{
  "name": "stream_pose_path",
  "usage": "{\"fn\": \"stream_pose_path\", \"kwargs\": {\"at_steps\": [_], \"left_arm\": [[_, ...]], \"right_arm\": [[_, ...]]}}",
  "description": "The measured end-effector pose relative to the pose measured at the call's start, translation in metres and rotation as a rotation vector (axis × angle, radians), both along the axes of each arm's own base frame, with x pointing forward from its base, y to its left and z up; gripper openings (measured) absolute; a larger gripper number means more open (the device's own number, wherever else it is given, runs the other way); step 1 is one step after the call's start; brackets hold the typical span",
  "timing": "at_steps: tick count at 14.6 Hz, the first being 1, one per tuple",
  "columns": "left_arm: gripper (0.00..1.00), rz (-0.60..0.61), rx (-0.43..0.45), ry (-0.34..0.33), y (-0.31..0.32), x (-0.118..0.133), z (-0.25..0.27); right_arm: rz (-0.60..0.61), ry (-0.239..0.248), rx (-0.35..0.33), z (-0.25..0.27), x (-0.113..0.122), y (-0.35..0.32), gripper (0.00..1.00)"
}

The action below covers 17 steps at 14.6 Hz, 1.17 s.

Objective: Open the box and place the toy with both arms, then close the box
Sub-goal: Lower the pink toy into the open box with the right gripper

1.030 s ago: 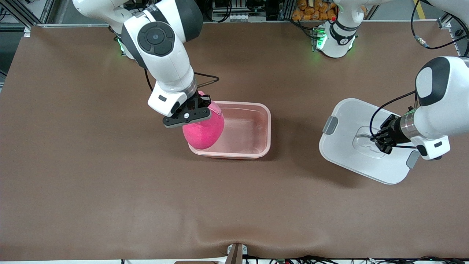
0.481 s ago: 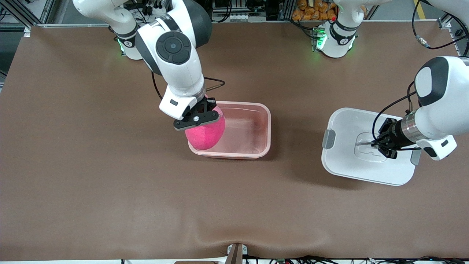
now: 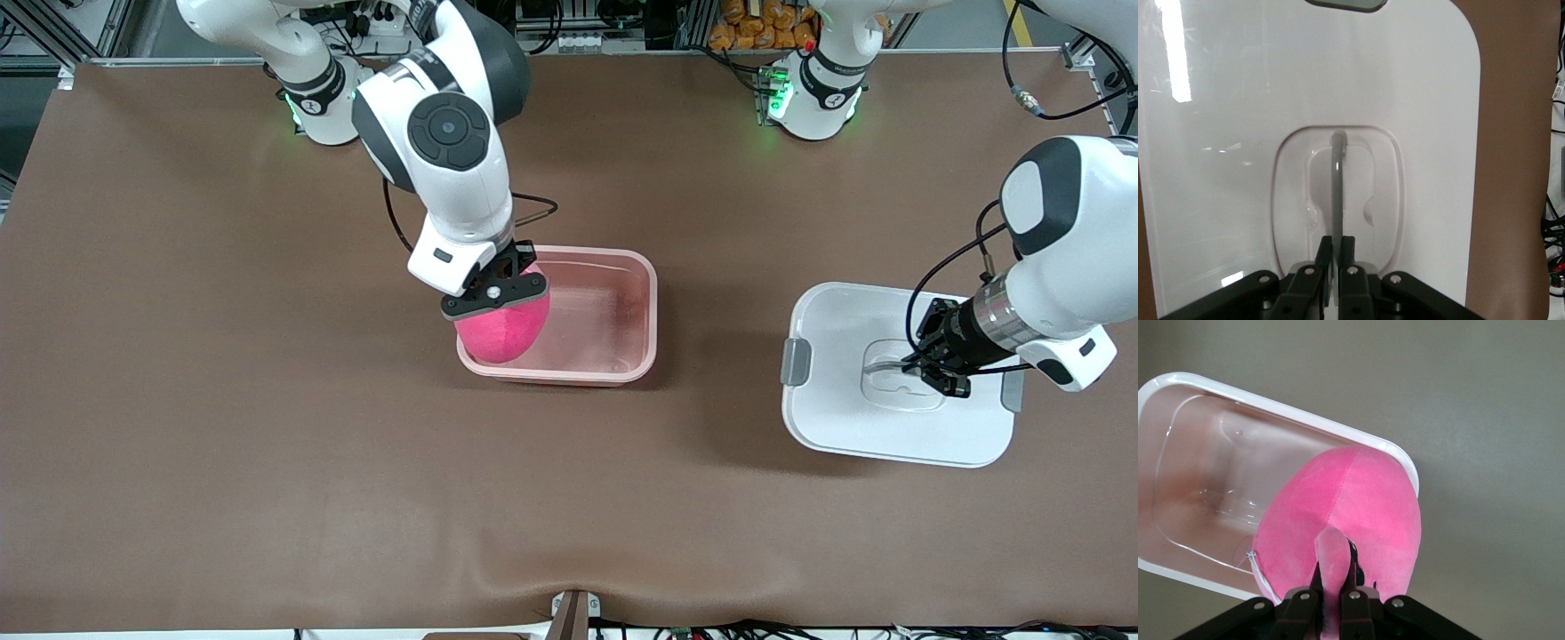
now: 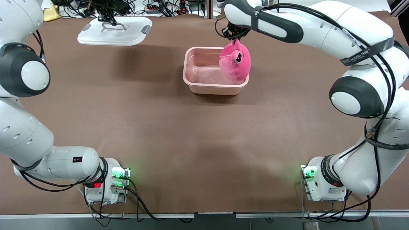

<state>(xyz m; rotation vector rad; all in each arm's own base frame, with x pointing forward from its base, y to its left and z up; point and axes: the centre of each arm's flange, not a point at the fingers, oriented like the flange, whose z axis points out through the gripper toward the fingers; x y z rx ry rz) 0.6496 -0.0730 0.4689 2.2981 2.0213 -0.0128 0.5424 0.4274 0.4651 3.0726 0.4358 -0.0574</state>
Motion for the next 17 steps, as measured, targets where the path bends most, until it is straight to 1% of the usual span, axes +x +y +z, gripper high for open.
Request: {"fn": "stream_pose_path", "kwargs": {"at_steps": [4,10,17], "left_arm": [[0.07,0.007,-0.004,-0.018,-0.012,0.000,0.002],[0.07,-0.005,-0.006,-0.016,-0.020,-0.001,0.001],[0.07,-0.006,-0.006,-0.013,-0.020,0.000,0.000]], "right_arm": [[0.018,0.000,-0.001,-0.012,-0.004,0.013,0.11],[0.033,-0.009,0.005,-0.028,-0.005,0.026,0.11],[0.042,0.011,-0.013,-0.050,-0.006,0.033,0.11]]}}
